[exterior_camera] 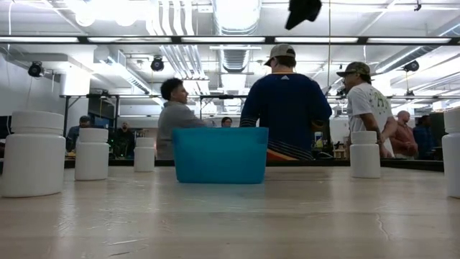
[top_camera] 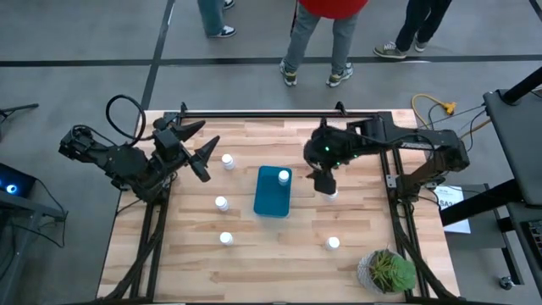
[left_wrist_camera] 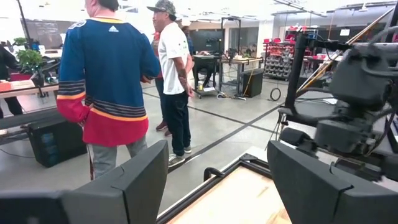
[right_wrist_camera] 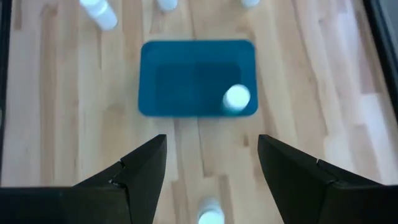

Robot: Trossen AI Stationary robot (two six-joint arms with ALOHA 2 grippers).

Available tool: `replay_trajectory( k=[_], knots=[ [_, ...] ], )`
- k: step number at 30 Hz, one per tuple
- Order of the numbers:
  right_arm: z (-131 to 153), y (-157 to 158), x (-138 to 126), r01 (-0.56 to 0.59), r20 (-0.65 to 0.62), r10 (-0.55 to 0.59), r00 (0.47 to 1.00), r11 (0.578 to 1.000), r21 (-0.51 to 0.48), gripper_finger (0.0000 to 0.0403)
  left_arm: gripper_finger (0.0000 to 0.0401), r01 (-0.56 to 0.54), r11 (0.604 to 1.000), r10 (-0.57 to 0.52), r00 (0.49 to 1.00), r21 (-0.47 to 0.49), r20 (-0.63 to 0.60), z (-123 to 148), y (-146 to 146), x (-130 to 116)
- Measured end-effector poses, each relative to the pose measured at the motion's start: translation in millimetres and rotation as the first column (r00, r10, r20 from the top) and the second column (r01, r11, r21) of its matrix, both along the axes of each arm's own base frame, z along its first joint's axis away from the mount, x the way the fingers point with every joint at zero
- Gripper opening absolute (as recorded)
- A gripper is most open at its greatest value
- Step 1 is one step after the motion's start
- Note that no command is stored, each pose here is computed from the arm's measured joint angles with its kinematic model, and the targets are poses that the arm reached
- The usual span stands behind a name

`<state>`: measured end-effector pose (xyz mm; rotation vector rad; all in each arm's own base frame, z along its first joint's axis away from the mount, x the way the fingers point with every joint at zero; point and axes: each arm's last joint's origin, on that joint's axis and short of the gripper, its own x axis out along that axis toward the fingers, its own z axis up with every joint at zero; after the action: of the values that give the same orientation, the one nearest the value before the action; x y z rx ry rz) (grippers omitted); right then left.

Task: Pick and place pill bottles into a basket
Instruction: Put the white medicine bottle into the container

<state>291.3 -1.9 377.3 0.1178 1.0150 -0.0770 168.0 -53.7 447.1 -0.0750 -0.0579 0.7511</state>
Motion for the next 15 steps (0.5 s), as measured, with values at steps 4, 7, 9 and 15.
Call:
replay_trajectory(
  k=[4, 7, 9, 15],
  knots=[
    [-8, 14, -13, -0.011, -0.022, 0.011, 1.0, 1.0, -0.01, 0.0243, 0.0256, 0.0, 1.0, 0.0, 1.0, 0.0, 0.001, 0, 0, 0],
    [-15, 23, -23, -0.003, -0.04, 0.002, 0.999, 1.0, -0.025, 0.0242, 0.0256, 0.0, 1.0, 0.0, 1.0, 0.0, 0.0, 0, 0, 0],
    [-20, 27, -31, 0.004, -0.05, -0.005, 0.999, 0.999, -0.032, 0.0243, 0.0256, 0.0, 1.0, 0.0, 1.0, 0.0, 0.0, 0, 0, 0],
    [-37, 28, -49, 0.025, -0.092, -0.028, 0.995, 0.999, -0.039, 0.0247, 0.0256, 0.0, 1.0, 0.0, 1.0, 0.001, -0.002, 0, 0, 1]
  ],
)
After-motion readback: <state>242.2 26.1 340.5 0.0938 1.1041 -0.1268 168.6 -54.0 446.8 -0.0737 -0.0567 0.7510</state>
